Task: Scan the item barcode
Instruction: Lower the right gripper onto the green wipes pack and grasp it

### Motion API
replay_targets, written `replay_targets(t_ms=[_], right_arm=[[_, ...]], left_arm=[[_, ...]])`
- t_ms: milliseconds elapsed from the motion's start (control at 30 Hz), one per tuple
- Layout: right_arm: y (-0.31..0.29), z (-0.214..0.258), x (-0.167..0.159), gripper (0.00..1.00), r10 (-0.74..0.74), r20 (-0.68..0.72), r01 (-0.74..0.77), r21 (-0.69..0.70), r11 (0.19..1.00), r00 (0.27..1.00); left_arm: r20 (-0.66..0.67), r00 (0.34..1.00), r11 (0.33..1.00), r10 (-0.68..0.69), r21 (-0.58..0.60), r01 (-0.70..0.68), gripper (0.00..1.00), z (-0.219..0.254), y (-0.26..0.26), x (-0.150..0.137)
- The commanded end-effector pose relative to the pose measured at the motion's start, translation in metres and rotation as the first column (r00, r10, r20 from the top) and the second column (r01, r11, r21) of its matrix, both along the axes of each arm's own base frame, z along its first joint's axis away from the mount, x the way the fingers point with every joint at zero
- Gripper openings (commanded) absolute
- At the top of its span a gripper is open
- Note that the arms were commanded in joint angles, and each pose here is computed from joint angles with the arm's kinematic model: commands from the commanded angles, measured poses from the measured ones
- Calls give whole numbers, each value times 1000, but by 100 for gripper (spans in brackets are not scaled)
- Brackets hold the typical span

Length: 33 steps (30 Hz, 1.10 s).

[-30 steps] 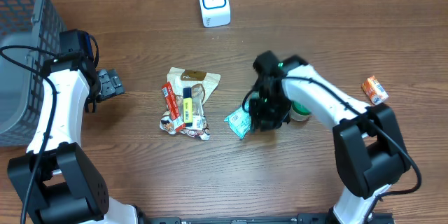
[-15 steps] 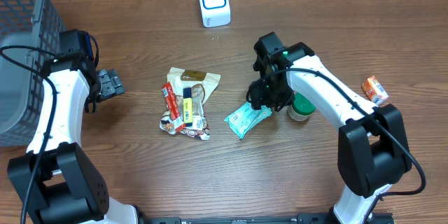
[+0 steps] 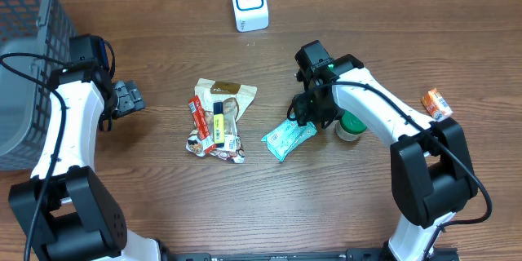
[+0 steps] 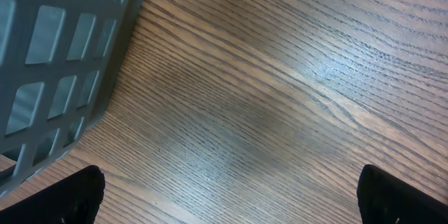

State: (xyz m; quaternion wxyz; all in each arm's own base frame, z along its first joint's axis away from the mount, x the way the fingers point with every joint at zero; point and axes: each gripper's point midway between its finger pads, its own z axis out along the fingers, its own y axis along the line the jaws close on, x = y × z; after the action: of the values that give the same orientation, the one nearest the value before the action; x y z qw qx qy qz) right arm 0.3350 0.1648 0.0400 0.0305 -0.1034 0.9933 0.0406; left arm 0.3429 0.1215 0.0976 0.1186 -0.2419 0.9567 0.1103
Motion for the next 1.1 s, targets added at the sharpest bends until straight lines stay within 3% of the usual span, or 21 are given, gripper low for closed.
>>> replay_targets(t_ms=[0,333,467,733,933,1067], right_arm=[[-6,-11,-9,58,0,-34,0,-7,1000,999],[0,-43,-26,49,8,-57,-4,62,998,998],[7,-46,-31,39,13,-72,-5,105,994,997],[13,-42,-31,45,17,-81,-6,137,991,997],[22,2,-12,54,4,-72,10,199,980,997],[24,6,-16,55,0,-105,24,229,973,994]], left_arm=[[26,1000,1000,-9,23,8,100,12,3,3],[27,1000,1000,-9,23,8,100,12,3,3],[26,1000,1000,-9,23,8,100,12,3,3],[27,1000,1000,-9,23,8,100,12,3,3],[27,1000,1000,-8,23,8,100,12,3,3],[27,1000,1000,-9,23,8,100,12,3,3]])
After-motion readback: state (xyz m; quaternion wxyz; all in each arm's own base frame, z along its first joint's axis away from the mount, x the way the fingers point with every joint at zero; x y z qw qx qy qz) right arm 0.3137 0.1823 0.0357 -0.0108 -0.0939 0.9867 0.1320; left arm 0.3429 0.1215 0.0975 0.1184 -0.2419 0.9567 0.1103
